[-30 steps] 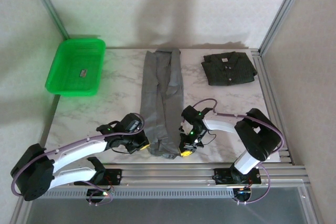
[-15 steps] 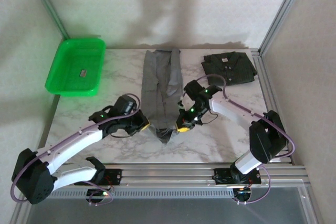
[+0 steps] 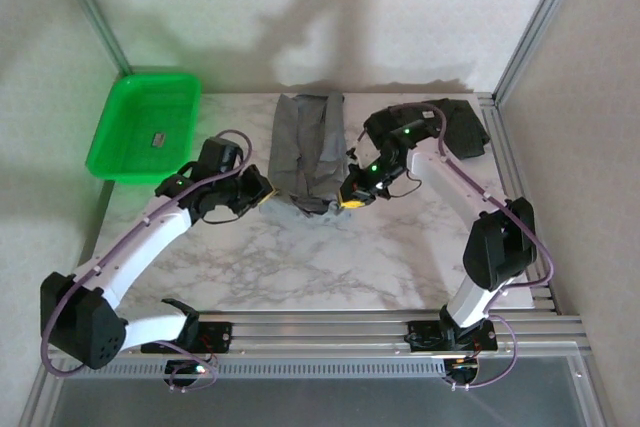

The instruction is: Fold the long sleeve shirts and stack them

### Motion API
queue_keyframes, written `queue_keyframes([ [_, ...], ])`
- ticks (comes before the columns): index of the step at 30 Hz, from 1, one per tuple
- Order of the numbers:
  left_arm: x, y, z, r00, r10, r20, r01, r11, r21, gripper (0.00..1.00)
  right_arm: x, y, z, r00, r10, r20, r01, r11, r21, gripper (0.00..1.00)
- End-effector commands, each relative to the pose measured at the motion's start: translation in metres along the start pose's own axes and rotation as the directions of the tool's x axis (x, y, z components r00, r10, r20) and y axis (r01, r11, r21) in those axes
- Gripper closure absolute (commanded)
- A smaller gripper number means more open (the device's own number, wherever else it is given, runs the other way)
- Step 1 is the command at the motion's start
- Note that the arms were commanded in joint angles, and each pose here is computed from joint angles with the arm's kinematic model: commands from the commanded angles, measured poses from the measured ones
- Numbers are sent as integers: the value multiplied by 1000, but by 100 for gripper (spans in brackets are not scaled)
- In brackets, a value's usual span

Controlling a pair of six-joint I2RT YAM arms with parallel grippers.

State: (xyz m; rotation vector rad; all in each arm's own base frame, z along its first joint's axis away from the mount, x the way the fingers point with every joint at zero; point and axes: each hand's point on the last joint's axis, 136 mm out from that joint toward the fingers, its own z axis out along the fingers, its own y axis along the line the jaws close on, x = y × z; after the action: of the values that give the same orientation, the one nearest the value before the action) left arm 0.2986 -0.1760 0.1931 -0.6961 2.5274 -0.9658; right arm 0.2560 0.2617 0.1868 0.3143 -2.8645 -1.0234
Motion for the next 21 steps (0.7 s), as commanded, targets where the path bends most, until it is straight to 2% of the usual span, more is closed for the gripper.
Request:
queue_keyframes([
  [1, -13, -13, -8, 999, 36, 22, -37, 999, 29, 100, -9, 6, -13, 1000, -9, 4, 9, 1000, -13, 100],
  [10, -50, -22, -8, 996, 42, 85, -46, 998, 43, 100, -53, 12, -32, 997, -25, 70, 26, 999, -20, 100],
  [21, -95, -27, 16, 987, 82, 139, -83, 997, 6, 100, -100, -5, -25, 996, -16, 84, 15, 1000, 14, 100],
])
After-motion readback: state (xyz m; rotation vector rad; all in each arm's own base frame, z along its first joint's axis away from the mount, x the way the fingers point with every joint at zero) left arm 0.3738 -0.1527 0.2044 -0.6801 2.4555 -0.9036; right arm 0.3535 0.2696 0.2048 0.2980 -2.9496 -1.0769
